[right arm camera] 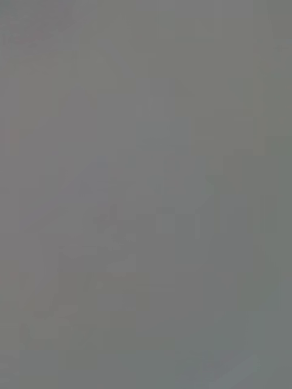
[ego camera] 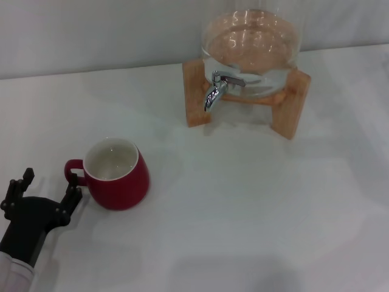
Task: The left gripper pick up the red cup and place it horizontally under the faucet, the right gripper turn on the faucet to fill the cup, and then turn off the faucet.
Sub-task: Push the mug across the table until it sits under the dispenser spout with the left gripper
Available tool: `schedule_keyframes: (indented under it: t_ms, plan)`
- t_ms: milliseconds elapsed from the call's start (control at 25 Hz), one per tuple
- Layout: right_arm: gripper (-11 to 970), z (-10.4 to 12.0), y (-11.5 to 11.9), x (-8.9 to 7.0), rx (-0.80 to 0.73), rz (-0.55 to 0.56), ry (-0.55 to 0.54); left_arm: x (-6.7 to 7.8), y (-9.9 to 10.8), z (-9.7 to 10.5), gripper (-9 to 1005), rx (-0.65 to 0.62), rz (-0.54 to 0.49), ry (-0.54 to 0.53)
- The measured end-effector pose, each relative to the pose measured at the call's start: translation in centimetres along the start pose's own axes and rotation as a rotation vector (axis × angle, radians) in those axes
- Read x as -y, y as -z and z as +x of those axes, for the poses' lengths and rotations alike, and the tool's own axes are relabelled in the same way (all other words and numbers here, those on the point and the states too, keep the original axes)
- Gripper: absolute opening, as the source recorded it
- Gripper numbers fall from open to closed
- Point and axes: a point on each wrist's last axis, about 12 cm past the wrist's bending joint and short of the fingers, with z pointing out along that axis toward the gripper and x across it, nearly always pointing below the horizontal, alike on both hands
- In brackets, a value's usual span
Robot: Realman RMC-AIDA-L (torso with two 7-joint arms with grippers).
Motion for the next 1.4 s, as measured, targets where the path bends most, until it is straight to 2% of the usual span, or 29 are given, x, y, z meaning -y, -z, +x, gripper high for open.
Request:
schedule_keyframes:
  t_ms: [800, 1400]
  plan:
    - [641, 0.2, 0.3, -0.3, -0.003, -0.002, -0.007, -0.8, -2.0, -0.5, 830, -0.018, 0.027, -0.05]
    - [641, 0.2, 0.3, -0.3, -0.005, -0.005, -0.005, -0.5, -2.4, -0.6, 687, -0.024, 0.042, -0.058]
